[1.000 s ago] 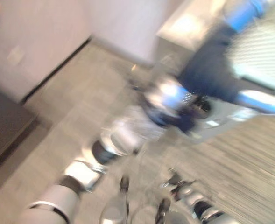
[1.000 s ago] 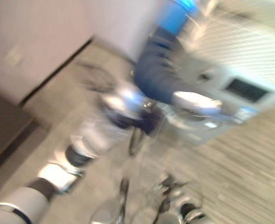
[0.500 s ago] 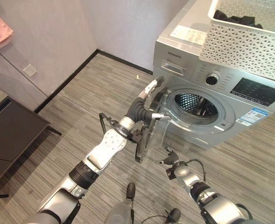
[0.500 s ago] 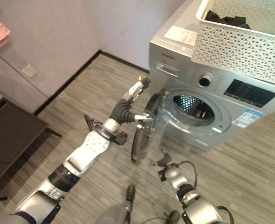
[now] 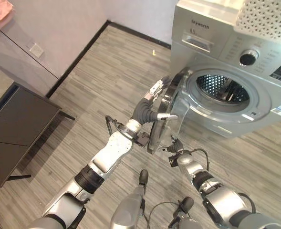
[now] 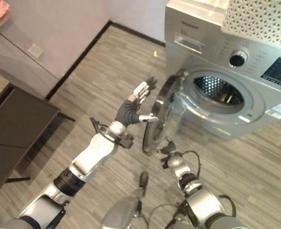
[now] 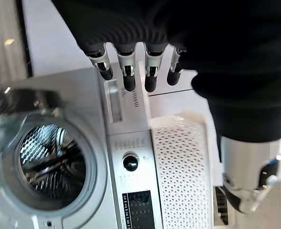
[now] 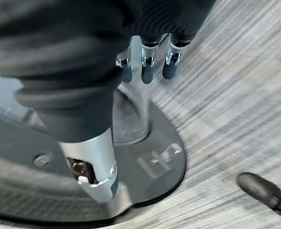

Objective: Grab the laundry basket,head to the washer,open it,put in the laundry and shut it.

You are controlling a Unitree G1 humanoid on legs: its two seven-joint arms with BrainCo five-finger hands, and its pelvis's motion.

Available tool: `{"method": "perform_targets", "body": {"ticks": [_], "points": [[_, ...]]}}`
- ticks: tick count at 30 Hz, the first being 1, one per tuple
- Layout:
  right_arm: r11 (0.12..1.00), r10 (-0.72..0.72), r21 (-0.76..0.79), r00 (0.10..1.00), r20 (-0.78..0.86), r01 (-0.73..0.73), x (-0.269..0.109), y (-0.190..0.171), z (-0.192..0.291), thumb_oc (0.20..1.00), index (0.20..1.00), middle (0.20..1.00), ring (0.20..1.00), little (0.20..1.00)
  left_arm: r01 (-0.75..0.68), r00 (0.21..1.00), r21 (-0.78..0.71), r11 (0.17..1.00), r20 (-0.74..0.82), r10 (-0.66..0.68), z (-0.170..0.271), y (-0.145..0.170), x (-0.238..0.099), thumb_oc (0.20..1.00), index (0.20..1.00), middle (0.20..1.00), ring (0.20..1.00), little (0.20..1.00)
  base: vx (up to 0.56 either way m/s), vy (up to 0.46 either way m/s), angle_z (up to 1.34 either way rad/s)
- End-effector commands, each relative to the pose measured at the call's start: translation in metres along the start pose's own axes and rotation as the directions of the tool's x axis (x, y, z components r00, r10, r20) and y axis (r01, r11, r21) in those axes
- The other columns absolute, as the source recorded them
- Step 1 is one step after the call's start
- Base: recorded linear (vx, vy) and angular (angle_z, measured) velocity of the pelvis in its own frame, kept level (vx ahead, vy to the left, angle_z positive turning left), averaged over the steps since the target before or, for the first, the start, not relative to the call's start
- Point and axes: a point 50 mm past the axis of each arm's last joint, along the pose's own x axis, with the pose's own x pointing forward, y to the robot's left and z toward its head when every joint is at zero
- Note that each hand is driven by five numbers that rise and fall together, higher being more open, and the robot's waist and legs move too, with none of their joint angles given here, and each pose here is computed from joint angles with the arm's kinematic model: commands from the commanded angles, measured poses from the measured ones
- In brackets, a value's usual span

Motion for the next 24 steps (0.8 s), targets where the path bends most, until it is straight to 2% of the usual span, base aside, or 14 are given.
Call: {"method": "perform_targets", "body": {"ticks": [1, 5, 6, 7, 8, 12, 13, 15, 18, 19, 24], "points": [[0.995, -0.049, 0.095, 0.989, 0.142, 0.036, 0.012, -0.004, 0.065, 1.000, 1.000, 1.000, 1.000, 1.000, 0.077, 0.988, -0.143, 0.987, 0.142, -0.057, 0.031, -0.020, 0.027, 1.000, 1.000, 1.000, 1.000, 1.000, -0.02, 0.012, 0.06], [0.995, -0.049, 0.096, 0.989, 0.142, 0.035, 0.012, -0.004, 0.065, 1.000, 1.000, 1.000, 1.000, 1.000, 0.077, 0.988, -0.143, 0.987, 0.142, -0.057, 0.031, -0.020, 0.027, 1.000, 1.000, 1.000, 1.000, 1.000, -0.02, 0.010, 0.06], [0.973, -0.006, 0.224, 0.974, 0.226, -0.046, 0.009, 0.007, 0.093, 1.000, 1.000, 1.000, 1.000, 1.000, 0.071, 0.990, -0.313, 0.947, 0.140, -0.028, 0.029, -0.026, 0.024, 1.000, 1.000, 1.000, 1.000, 1.000, -0.07, 0.071, 0.01], [0.944, 0.041, 0.298, 0.947, 0.319, -0.142, 0.003, 0.021, 0.118, 1.000, 1.000, 1.000, 1.000, 1.000, 0.074, 0.992, -0.407, 0.910, 0.127, -0.024, 0.026, -0.033, 0.028, 1.000, 1.000, 1.000, 1.000, 1.000, -0.07, 0.082, -0.01], [0.928, 0.047, 0.333, 0.941, 0.335, -0.166, 0.001, 0.026, 0.121, 1.000, 1.000, 1.000, 1.000, 1.000, 0.082, 0.991, -0.413, 0.907, 0.132, -0.030, 0.027, -0.034, 0.028, 1.000, 1.000, 1.000, 1.000, 1.000, -0.03, 0.071, -0.03], [0.895, 0.073, 0.395, 0.942, 0.327, -0.206, -0.002, 0.040, 0.113, 1.000, 1.000, 1.000, 1.000, 1.000, 0.084, 0.994, -0.441, 0.894, 0.106, -0.041, 0.021, -0.035, 0.022, 1.000, 1.000, 1.000, 1.000, 1.000, 0.01, 0.053, 0.03], [0.840, 0.113, 0.483, 0.950, 0.292, -0.248, -0.004, 0.051, 0.102, 1.000, 1.000, 1.000, 1.000, 1.000, 0.071, 0.996, -0.460, 0.885, 0.075, -0.041, 0.015, -0.038, 0.023, 1.000, 1.000, 1.000, 1.000, 1.000, 0.02, 0.056, 0.01], [0.815, 0.137, 0.516, 0.953, 0.270, -0.263, -0.005, 0.057, 0.094, 1.000, 1.000, 1.000, 1.000, 1.000, 0.069, 0.997, -0.469, 0.880, 0.064, -0.043, 0.013, -0.040, 0.023, 1.000, 1.000, 1.000, 1.000, 1.000, 0.01, 0.041, 0.04], [0.815, 0.137, 0.516, 0.953, 0.270, -0.263, -0.005, 0.057, 0.094, 1.000, 1.000, 1.000, 1.000, 1.000, 0.068, 0.997, -0.469, 0.880, 0.064, -0.043, 0.013, -0.040, 0.023, 1.000, 1.000, 1.000, 1.000, 1.000, 0.00, 0.028, 0.08], [0.832, 0.235, 0.464, 0.950, 0.204, -0.305, -0.011, 0.076, 0.062, 1.000, 1.000, 1.000, 1.000, 1.000, 0.058, 0.997, -0.539, 0.840, -0.005, -0.072, -0.002, -0.048, 0.021, 1.000, 1.000, 1.000, 1.000, 1.000, -0.02, 0.079, 0.07], [0.880, 0.289, 0.365, 0.952, 0.098, -0.305, -0.022, 0.083, 0.009, 1.000, 1.000, 1.000, 1.000, 1.000, 0.056, 0.993, -0.468, 0.882, -0.068, -0.100, -0.017, -0.044, 0.021, 1.000, 1.000, 1.000, 1.000, 1.000, -0.01, 0.049, -0.01]]}}
